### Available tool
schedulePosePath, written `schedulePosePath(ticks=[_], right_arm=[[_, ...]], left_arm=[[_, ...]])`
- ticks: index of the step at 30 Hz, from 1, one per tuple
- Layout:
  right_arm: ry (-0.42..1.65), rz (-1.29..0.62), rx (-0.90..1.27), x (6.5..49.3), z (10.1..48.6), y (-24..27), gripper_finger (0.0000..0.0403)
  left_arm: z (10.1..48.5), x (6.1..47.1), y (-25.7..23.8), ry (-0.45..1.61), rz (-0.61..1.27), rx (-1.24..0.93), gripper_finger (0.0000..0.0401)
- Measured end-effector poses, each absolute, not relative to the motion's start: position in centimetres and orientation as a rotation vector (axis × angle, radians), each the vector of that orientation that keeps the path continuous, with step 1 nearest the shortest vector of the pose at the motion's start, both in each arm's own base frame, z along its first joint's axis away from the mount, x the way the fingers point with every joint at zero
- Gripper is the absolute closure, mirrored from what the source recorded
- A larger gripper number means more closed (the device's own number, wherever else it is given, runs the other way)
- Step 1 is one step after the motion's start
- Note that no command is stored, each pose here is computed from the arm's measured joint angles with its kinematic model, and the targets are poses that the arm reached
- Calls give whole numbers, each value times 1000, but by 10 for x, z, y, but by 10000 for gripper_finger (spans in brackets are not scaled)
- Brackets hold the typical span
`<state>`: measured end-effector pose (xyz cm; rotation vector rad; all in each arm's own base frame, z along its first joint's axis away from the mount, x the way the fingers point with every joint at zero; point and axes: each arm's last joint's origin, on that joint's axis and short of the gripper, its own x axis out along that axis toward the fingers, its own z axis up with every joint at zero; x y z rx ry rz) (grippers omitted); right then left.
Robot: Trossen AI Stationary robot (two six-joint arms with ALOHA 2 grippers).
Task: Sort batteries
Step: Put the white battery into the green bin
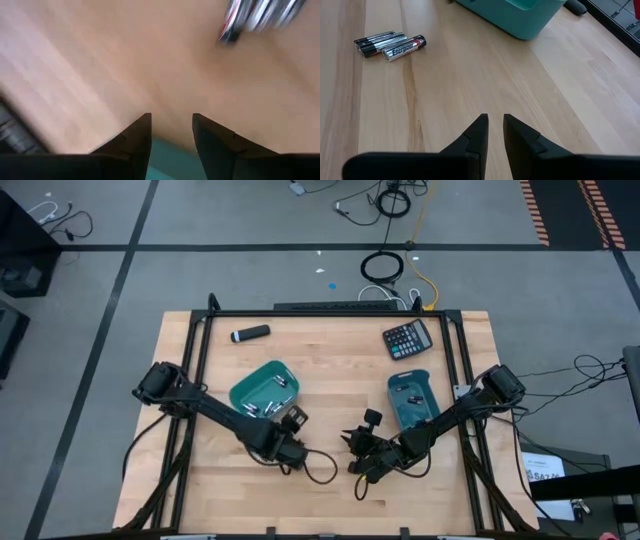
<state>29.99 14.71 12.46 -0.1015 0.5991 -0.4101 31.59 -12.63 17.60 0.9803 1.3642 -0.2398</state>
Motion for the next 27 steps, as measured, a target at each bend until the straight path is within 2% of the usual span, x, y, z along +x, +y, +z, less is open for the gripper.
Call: schedulePosePath(ticks=[4,8,11,16,27], right_arm=[[599,-410,-102,300,125,147,353],[599,-410,-101,300,125,147,353],[599,-410,-101,300,125,147,353],[599,-410,-101,300,125,147,353],[598,-410,-100,300,125,147,353]], left_arm=[[176,313,-127,1393,-289,925,248],[176,317,-140,1314,-444,741,248],[177,322,-147,1238,-466,690,248],[178,323,-161,1167,-547,656,248],[158,321,-172,1206,-617,728,279]])
